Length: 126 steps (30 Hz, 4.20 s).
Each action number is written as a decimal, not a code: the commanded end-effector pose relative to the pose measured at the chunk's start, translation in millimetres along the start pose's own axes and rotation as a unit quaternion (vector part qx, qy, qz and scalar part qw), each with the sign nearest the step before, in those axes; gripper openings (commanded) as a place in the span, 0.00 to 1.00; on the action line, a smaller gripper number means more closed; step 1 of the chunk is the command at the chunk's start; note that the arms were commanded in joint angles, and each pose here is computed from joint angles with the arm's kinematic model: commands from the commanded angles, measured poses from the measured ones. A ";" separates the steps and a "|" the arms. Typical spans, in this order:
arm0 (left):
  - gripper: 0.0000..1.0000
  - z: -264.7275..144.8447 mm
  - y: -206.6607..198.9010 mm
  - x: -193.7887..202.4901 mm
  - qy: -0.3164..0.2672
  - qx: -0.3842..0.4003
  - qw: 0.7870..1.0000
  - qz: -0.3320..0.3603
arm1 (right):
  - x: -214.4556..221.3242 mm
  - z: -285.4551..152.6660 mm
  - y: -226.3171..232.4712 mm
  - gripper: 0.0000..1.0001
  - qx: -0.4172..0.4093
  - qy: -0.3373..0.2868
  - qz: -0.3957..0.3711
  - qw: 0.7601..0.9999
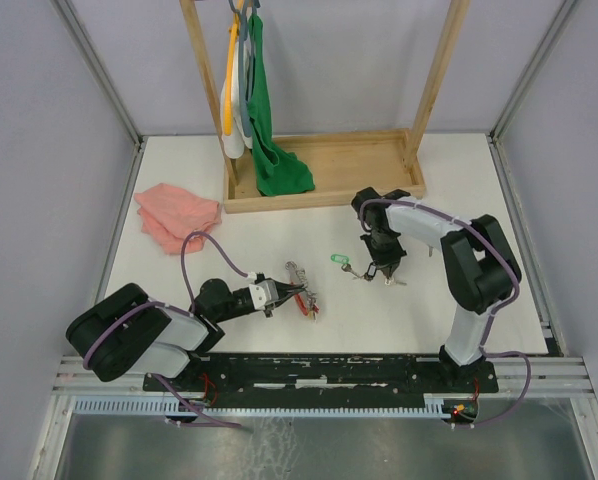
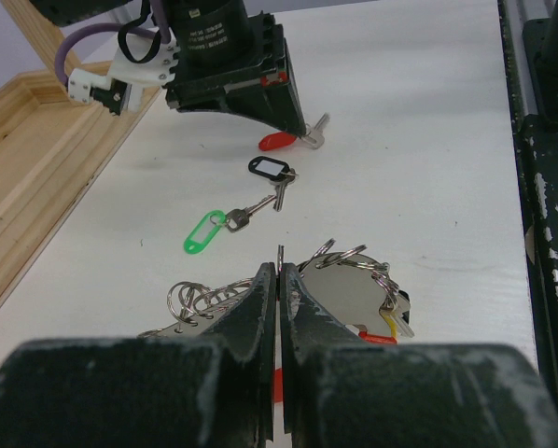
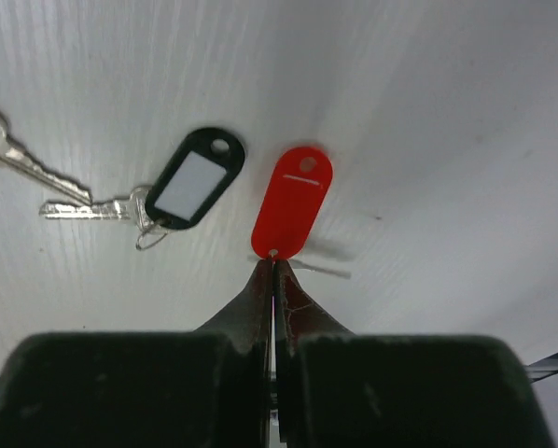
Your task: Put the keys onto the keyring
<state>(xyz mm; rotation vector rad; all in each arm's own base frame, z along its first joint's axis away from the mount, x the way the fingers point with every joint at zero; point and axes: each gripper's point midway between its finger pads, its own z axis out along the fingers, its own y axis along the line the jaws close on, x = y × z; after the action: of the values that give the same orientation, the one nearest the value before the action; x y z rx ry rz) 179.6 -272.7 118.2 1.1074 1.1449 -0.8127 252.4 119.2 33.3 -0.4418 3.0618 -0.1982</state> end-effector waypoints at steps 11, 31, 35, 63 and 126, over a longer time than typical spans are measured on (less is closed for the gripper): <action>0.03 7.0 11.9 -22.2 -0.037 -0.014 0.999 0.020 | -72.4 -0.7 13.0 0.22 -0.007 -0.120 -0.013 0.993; 0.03 6.9 17.3 -21.0 -0.034 -0.029 0.999 0.016 | -58.9 -39.5 7.3 0.43 -0.021 -0.461 0.110 0.880; 0.03 6.8 17.9 -20.8 -0.034 -0.031 0.999 0.015 | -55.1 -28.9 4.7 0.37 -0.011 -0.466 0.115 0.877; 0.03 9.0 16.9 -18.6 -0.030 -0.026 0.999 0.009 | -56.4 2.9 12.3 0.20 -0.002 -0.439 0.104 0.892; 0.03 12.8 12.3 -23.4 -0.034 0.053 0.993 0.101 | 7.1 -143.7 167.8 0.01 -0.155 -0.466 -0.654 0.575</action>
<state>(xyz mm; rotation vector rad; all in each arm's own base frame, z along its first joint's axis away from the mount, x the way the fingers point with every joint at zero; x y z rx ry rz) 182.8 -275.3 126.9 1.2466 1.0268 -0.8038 175.7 281.5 146.9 -1.9277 1.2513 0.5080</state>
